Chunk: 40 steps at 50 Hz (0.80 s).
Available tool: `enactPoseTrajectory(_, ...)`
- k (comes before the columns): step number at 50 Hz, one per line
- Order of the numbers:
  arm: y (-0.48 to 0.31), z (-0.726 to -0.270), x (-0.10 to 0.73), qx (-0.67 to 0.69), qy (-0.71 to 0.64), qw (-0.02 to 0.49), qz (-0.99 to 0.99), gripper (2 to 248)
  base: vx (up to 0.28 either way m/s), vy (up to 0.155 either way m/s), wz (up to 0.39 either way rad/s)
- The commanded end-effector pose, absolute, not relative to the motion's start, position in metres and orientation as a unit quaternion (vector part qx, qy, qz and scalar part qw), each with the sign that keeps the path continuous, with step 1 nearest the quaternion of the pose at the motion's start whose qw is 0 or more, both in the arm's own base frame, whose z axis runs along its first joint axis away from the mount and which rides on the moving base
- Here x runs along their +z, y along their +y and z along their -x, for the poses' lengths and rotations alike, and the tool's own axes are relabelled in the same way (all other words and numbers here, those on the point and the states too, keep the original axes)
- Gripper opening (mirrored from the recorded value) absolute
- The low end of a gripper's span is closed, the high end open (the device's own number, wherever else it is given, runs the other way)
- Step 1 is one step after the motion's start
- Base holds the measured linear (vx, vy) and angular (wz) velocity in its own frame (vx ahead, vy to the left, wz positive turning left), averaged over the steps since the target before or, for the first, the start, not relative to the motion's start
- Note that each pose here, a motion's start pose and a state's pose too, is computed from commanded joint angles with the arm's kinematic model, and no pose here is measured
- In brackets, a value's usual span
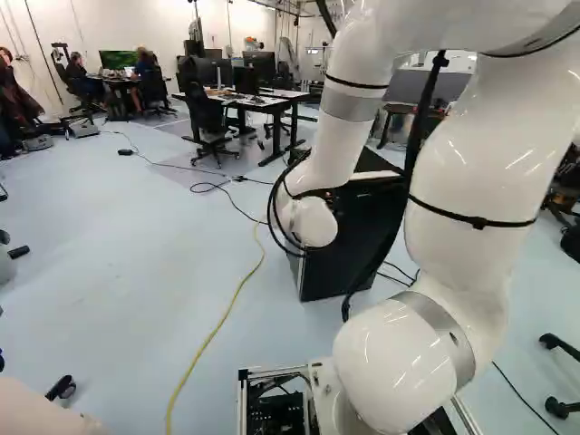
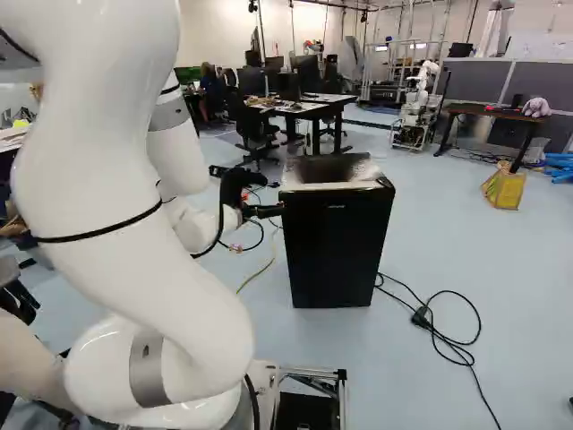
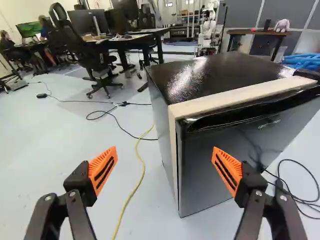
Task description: Grab a drink from the fridge
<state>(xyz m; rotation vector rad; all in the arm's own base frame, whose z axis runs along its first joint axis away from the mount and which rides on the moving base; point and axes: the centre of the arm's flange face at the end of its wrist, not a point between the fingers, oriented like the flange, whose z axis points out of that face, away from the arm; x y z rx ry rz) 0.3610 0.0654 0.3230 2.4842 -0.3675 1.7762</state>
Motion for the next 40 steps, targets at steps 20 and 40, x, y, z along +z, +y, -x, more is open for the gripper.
enactPoseTrajectory(20, 0.083, -0.371, 0.315, 0.596, -0.149, 0.058, -0.787, 247, 0.0, 0.0, 0.0)
enactPoseTrajectory(40, 0.099, -0.376, 0.313, 0.62, -0.182, 0.086, -0.758, 247, 0.0, 0.0, 0.0)
